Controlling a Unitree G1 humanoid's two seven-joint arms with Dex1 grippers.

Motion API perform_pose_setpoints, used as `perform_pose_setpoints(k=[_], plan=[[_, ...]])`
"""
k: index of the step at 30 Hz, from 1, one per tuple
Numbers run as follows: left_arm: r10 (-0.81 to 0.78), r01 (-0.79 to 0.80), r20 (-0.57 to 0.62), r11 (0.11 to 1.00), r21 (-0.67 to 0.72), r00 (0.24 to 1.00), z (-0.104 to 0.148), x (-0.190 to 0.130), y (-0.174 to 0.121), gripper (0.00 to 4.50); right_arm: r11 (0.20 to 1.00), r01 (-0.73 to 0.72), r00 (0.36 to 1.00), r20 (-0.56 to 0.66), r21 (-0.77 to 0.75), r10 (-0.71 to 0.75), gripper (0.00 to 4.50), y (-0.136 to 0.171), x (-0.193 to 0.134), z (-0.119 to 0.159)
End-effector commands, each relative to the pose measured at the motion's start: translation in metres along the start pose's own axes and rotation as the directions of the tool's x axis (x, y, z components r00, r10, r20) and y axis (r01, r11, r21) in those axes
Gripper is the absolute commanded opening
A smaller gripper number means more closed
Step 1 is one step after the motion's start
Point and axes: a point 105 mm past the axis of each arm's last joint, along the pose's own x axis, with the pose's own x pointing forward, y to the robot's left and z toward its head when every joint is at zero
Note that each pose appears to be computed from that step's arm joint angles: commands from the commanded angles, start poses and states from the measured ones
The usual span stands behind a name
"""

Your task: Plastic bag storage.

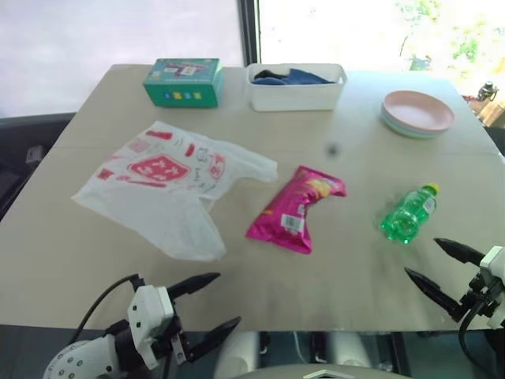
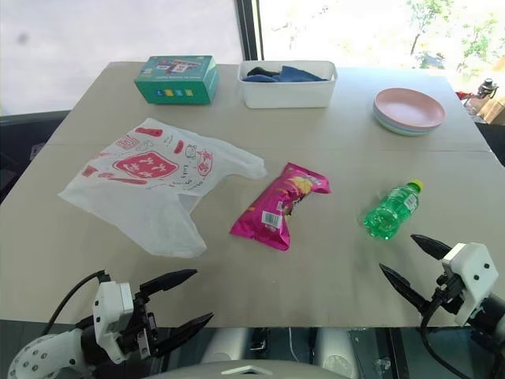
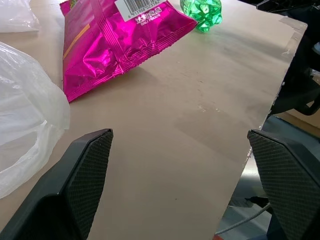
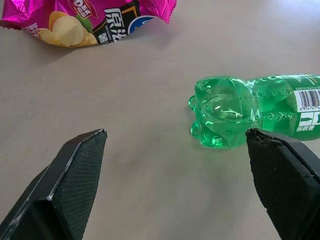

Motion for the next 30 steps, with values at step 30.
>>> perform_pose_setpoints(k=[30], plan=[[0.793,-0.522,-0.222,0.555,0.648,0.567,0.076,0.034,0.148,4.46,0.881,-0.423,0.851,0.241,-0.210,0.466,4.50,0.053,0.029,0.084]])
